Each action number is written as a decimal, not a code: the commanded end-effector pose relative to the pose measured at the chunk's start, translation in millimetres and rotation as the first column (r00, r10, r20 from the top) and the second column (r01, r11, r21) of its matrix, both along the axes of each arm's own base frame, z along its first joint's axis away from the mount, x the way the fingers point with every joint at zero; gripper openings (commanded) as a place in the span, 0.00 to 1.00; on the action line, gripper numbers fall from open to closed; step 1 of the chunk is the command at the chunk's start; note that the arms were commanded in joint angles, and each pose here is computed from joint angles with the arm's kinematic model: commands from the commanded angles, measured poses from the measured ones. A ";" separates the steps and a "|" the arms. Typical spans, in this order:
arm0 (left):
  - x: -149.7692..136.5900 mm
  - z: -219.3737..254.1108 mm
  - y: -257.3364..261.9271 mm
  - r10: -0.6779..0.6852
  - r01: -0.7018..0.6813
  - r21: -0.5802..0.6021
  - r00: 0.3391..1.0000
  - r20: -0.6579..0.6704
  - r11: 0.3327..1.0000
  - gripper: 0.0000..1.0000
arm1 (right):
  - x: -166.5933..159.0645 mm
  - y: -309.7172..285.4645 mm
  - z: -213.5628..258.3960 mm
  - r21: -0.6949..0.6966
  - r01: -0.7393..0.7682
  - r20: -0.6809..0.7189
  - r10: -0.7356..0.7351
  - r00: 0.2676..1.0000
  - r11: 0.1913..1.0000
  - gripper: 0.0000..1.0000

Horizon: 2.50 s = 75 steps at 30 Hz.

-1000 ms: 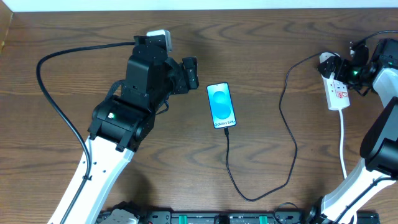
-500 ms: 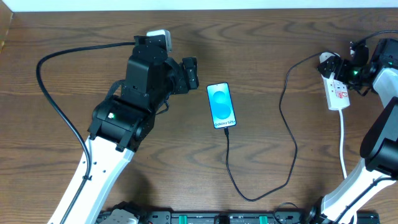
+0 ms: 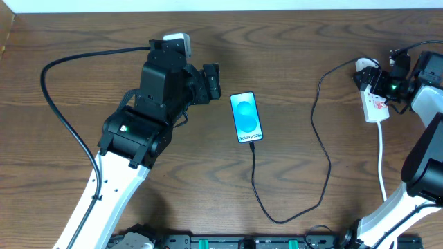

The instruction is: Plug charger to phone and switch on socket

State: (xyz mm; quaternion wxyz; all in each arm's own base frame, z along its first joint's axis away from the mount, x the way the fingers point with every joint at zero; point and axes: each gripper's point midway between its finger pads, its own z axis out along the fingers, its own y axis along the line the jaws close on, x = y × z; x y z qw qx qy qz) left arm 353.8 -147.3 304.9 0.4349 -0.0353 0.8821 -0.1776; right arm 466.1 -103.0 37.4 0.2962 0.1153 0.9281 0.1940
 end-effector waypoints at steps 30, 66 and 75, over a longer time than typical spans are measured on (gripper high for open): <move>0.0 2.8 3.7 0.006 -0.006 0.015 1.000 0.012 1.000 0.89 | -86.5 125.3 -83.0 0.397 -0.033 -0.298 0.162 0.941 0.917 0.99; 0.0 2.8 3.7 0.006 -0.006 0.015 1.000 0.012 1.000 0.89 | -14.2 43.3 -23.7 0.187 -0.045 -0.158 0.075 0.985 0.981 0.99; 0.0 2.8 3.7 0.007 -0.007 0.014 1.000 0.012 1.000 0.89 | 9.1 31.9 4.5 0.149 -0.065 -0.089 0.079 0.993 0.987 0.99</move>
